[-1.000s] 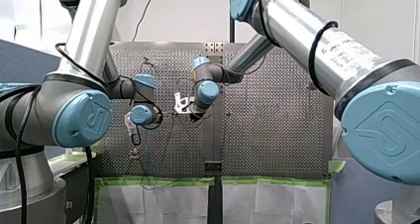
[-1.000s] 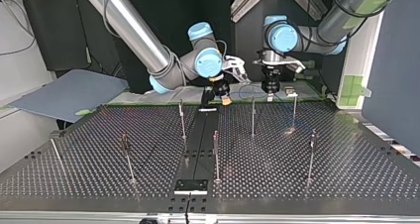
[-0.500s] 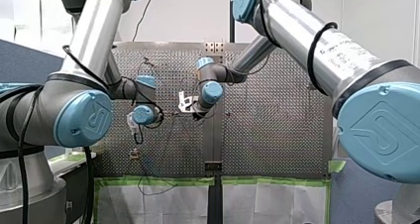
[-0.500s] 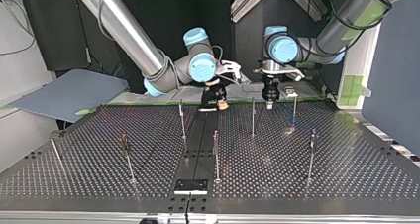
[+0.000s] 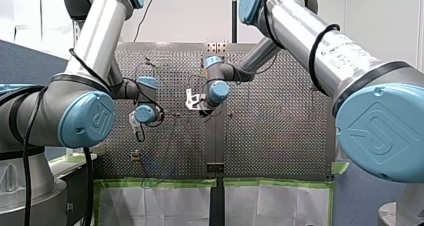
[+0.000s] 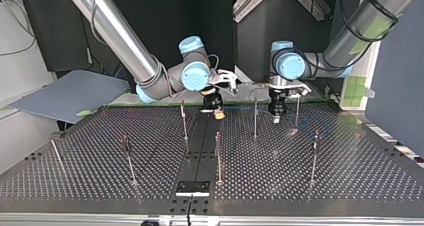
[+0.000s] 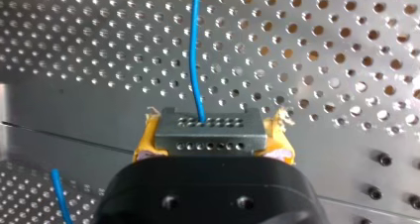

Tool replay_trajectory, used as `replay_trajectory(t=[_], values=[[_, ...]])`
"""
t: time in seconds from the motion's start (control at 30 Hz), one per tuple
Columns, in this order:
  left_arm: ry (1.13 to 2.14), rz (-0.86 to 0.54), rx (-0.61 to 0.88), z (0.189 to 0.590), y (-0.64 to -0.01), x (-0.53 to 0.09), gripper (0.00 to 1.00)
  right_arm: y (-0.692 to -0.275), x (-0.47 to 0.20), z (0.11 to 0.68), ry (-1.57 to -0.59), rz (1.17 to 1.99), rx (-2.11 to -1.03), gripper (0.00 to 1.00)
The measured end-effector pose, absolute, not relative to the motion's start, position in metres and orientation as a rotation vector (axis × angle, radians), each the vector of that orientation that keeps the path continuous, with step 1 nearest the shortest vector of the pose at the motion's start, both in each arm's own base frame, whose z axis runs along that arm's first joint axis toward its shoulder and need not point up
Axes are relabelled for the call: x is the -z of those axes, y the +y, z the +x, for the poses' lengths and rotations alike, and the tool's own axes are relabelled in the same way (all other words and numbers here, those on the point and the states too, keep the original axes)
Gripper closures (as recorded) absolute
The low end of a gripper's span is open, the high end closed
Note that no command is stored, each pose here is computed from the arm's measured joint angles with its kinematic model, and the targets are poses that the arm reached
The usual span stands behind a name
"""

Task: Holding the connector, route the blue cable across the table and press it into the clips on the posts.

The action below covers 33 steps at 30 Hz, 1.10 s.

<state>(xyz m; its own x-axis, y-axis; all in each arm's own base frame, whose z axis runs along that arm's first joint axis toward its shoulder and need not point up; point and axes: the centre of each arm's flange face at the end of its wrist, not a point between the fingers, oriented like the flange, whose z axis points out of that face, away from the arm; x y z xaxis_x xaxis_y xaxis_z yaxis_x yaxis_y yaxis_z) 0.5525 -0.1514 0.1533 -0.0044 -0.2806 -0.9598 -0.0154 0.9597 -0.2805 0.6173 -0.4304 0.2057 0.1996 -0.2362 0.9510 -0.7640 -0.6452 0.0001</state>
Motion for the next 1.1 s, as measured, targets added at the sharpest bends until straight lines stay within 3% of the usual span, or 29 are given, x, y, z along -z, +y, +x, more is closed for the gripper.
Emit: replay_trajectory(t=[0.37, 0.43, 0.5, 0.53, 0.6, 0.63, 0.67, 0.7, 0.73, 0.8, 0.83, 0.87, 1.1], values=[[1.528, -0.233, 0.215, 0.573, -0.145, -0.171, 1.0, -0.45, -0.211, 0.608, -0.934, 1.985, -1.473, 1.0], [1.527, -0.233, 0.215, 0.574, -0.144, -0.172, 0.95, -0.454, -0.213, 0.607, -0.933, 1.981, -1.479, 1.0], [1.526, -0.232, 0.215, 0.575, -0.143, -0.172, 0.8, -0.457, -0.216, 0.607, -0.932, 1.976, -1.485, 1.0], [1.526, -0.233, 0.215, 0.575, -0.143, -0.172, 0.8, -0.458, -0.217, 0.607, -0.932, 1.973, -1.488, 1.0], [1.526, -0.234, 0.214, 0.575, -0.142, -0.172, 0.56, -0.46, -0.219, 0.607, -0.931, 1.968, -1.492, 1.0], [1.525, -0.234, 0.213, 0.575, -0.142, -0.172, 0.56, -0.461, -0.22, 0.607, -0.931, 1.967, -1.494, 1.0], [1.525, -0.235, 0.213, 0.575, -0.141, -0.172, 0.4, -0.462, -0.22, 0.606, -0.93, 1.966, -1.495, 1.0], [1.526, -0.235, 0.212, 0.575, -0.141, -0.172, 0.29, -0.463, -0.221, 0.606, -0.931, 1.964, -1.496, 1.0], [1.527, -0.237, 0.211, 0.575, -0.141, -0.172, 0.29, -0.463, -0.221, 0.606, -0.931, 1.964, -1.497, 1.0], [1.532, -0.243, 0.205, 0.575, -0.14, -0.172, 0.07, -0.465, -0.222, 0.604, -0.932, 1.962, -1.497, 1.0], [1.534, -0.245, 0.202, 0.574, -0.139, -0.171, 0.07, -0.466, -0.222, 0.604, -0.933, 1.962, -1.497, 1.0], [1.537, -0.247, 0.201, 0.574, -0.139, -0.171, 0.0, -0.466, -0.222, 0.603, -0.934, 1.961, -1.496, 1.0], [1.571, -0.233, 0.196, 0.57, -0.142, -0.168, 0.0, -0.471, -0.222, 0.6, -0.94, 1.956, -1.492, 1.0]])
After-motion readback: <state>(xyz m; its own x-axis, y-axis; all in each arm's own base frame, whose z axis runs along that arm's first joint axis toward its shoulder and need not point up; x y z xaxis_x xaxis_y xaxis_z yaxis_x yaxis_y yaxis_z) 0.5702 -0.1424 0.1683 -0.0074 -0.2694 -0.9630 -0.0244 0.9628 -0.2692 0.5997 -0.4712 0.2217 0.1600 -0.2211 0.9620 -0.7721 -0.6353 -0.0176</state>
